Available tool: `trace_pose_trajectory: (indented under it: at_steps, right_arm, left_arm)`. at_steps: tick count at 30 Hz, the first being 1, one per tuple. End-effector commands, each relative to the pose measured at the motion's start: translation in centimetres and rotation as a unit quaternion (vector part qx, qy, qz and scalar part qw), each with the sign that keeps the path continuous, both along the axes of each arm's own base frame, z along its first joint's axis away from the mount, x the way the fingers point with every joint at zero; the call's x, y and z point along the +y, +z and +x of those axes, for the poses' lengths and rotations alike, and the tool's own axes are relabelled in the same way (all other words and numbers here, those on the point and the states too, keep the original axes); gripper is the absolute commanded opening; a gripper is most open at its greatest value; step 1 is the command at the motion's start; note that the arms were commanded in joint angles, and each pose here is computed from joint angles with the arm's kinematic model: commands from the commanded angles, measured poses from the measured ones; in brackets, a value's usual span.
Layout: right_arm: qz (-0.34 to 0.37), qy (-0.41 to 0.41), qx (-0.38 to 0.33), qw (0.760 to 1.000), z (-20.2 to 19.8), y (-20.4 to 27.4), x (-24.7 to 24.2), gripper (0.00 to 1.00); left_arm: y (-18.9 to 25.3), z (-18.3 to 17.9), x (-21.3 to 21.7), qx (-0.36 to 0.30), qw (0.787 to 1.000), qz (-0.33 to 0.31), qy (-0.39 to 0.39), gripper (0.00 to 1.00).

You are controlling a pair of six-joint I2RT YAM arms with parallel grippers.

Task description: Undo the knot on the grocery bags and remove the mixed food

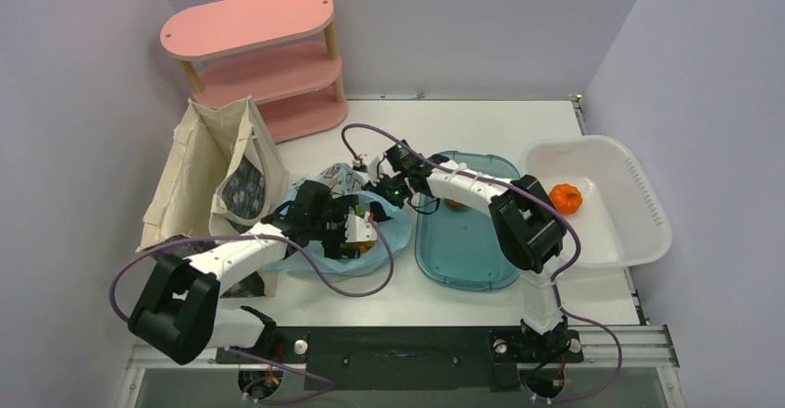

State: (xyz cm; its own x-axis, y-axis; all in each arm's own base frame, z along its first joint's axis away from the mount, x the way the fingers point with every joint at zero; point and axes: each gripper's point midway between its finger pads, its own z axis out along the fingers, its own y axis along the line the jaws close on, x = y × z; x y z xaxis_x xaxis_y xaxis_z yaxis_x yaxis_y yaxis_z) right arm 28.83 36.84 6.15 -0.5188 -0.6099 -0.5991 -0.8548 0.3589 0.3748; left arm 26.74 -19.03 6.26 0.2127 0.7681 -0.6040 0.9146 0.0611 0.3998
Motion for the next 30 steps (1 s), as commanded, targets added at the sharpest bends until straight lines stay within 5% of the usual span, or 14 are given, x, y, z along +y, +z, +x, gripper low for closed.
trace_pose_trajectory:
  at_steps: [1, 12, 21, 30]
  right_arm:
    - [0.026, 0.019, -0.010, 0.999, 0.4, 1.4, 1.1, 0.00]
    - [0.030, 0.027, -0.012, 0.999, 0.4, 1.5, 1.2, 0.00]
    - [0.043, 0.011, -0.025, 0.999, 1.6, 3.5, 0.5, 0.01]
    - [0.055, -0.021, -0.054, 0.997, 3.4, 7.2, -0.8, 0.35]
  left_arm:
    - [1.0, 1.4, -1.5, 0.000, 1.000, -0.017, -0.015, 0.91]
    - [-1.6, 3.7, -2.7, 0.025, 1.000, 0.003, -0.009, 0.89]
    - [0.1, 1.7, -1.2, 0.042, 0.999, -0.017, 0.011, 0.67]
    - [3.6, -0.6, 0.4, 0.035, 0.997, -0.057, 0.036, 0.58]
